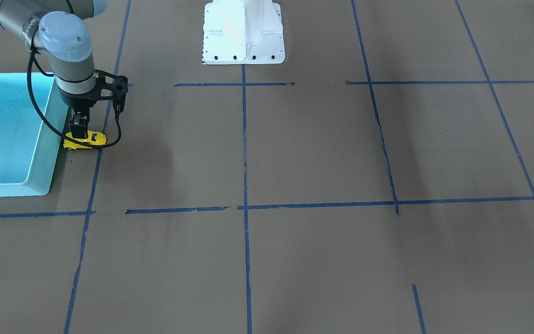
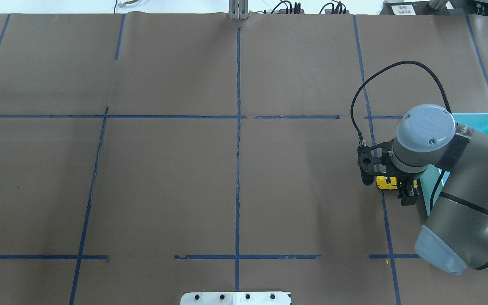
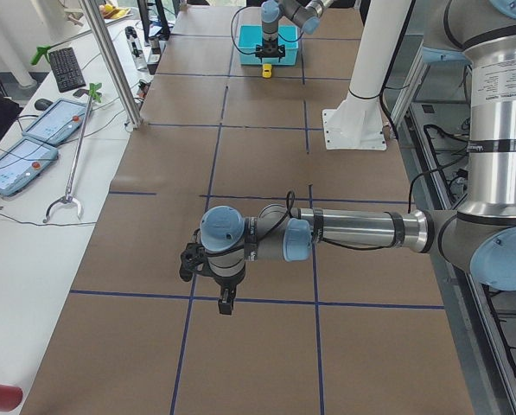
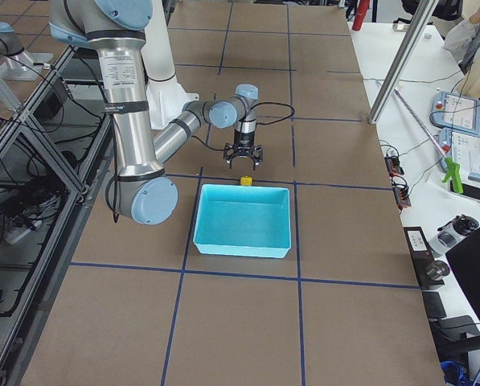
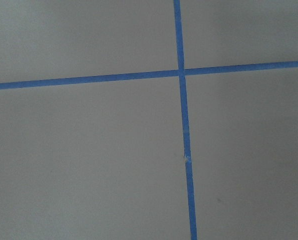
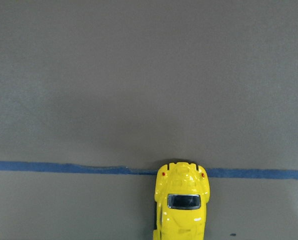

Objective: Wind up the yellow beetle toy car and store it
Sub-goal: 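Close the right gripper on the car and lift it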

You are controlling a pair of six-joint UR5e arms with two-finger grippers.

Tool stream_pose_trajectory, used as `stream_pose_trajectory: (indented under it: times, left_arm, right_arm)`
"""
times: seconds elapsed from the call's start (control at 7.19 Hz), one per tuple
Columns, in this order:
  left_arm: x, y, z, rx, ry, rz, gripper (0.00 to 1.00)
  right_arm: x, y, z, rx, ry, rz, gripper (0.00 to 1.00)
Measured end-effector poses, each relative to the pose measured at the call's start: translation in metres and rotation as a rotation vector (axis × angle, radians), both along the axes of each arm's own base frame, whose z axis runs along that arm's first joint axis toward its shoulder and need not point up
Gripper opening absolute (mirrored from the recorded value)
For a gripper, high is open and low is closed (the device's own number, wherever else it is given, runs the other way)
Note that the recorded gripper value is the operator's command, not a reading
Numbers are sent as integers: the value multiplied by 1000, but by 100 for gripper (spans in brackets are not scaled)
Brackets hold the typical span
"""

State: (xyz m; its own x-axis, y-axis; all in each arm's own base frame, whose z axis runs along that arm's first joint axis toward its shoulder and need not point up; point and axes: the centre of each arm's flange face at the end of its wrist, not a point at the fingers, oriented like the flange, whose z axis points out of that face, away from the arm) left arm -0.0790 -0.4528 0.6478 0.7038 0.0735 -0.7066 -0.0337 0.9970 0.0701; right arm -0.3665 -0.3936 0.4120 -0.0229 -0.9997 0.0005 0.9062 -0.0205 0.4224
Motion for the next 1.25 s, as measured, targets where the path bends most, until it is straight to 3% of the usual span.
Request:
stream_pose_trajectory:
  times: [0.97,1.11,1.25]
  left_arm:
    - [-3,0,0,-1,-1,-6,100]
    - [-2,0,0,-1,-1,-5,100]
    - [-2,-1,0,0,-1,-5,100]
  right_arm:
    - [-9,0,53,87,49,-26,98]
    - [-14,1,57,88,48,-31,96]
    - [-18,3,59,87,49,-38,80]
